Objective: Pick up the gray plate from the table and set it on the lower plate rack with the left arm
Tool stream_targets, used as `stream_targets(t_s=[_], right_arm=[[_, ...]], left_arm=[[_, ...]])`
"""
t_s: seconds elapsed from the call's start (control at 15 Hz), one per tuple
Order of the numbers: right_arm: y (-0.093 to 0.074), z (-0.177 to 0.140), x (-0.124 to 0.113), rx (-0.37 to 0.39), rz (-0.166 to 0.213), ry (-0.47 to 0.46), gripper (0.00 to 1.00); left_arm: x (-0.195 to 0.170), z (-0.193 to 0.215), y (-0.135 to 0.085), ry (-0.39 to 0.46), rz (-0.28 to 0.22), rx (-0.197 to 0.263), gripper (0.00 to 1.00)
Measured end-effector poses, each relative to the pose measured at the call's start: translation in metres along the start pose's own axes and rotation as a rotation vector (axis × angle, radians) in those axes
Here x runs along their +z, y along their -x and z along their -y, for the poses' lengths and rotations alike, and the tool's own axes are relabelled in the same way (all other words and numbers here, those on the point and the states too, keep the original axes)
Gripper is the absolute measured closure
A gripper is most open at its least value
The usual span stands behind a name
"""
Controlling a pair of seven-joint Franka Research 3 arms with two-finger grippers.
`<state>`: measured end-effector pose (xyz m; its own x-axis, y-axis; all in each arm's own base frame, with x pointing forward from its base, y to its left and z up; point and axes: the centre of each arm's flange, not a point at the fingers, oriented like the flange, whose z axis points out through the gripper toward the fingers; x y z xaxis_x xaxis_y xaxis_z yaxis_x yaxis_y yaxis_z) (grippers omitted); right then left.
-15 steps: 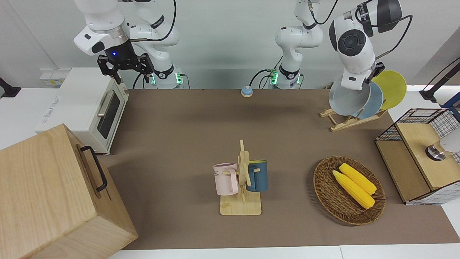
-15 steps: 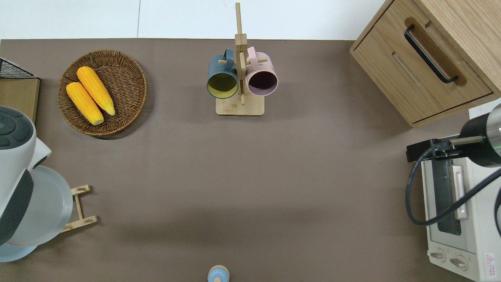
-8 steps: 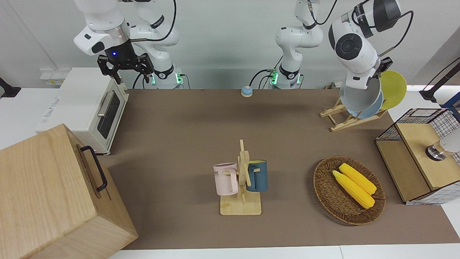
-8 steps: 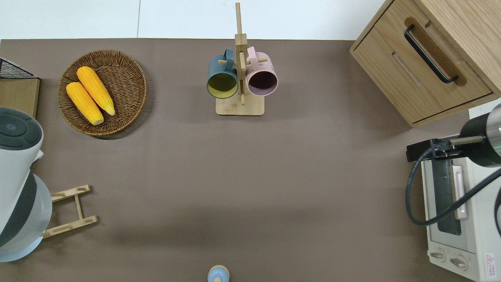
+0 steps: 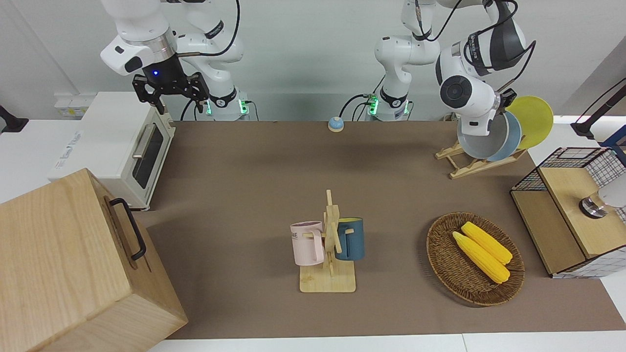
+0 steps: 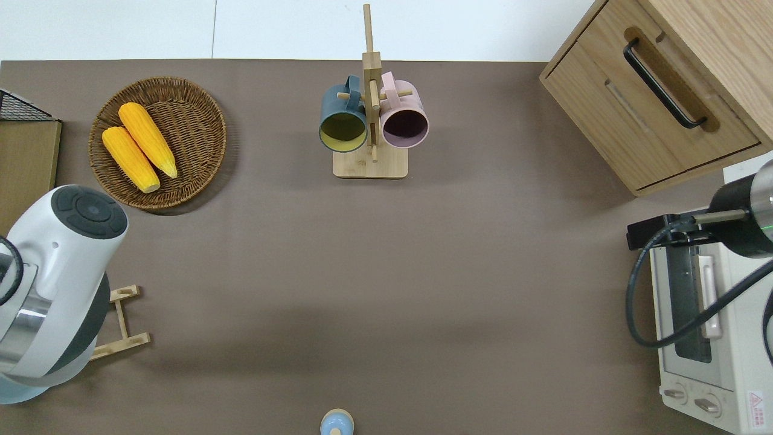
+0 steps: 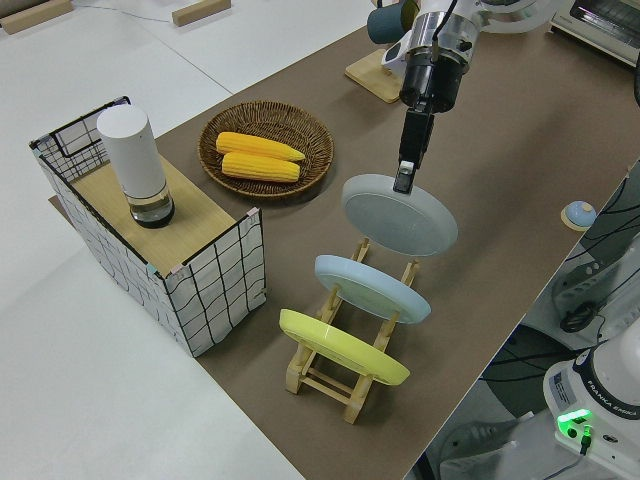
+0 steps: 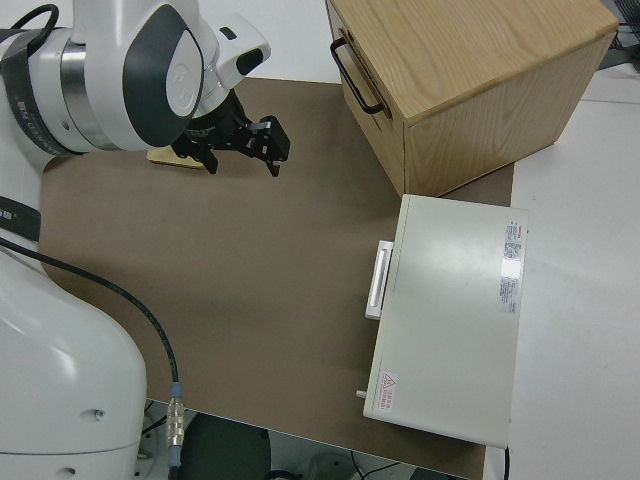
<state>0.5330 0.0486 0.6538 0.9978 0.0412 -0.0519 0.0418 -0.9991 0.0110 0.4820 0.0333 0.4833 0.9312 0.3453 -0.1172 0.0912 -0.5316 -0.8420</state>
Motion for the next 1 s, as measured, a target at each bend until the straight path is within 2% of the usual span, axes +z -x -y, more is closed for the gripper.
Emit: stream_targets(t_s=[0.6, 1.0], right_arm=[[0.0, 0.0, 0.0, 0.0, 0.0, 0.0, 0.01], [0.0, 0.0, 0.0, 0.0, 0.0, 0.0, 0.01]], left_arm=[[0.02, -0.056, 0.001, -0.021, -0.019, -0.091, 0.96], [0.024, -0.078, 0.002, -0.027, -0.027, -0.104, 0.96]])
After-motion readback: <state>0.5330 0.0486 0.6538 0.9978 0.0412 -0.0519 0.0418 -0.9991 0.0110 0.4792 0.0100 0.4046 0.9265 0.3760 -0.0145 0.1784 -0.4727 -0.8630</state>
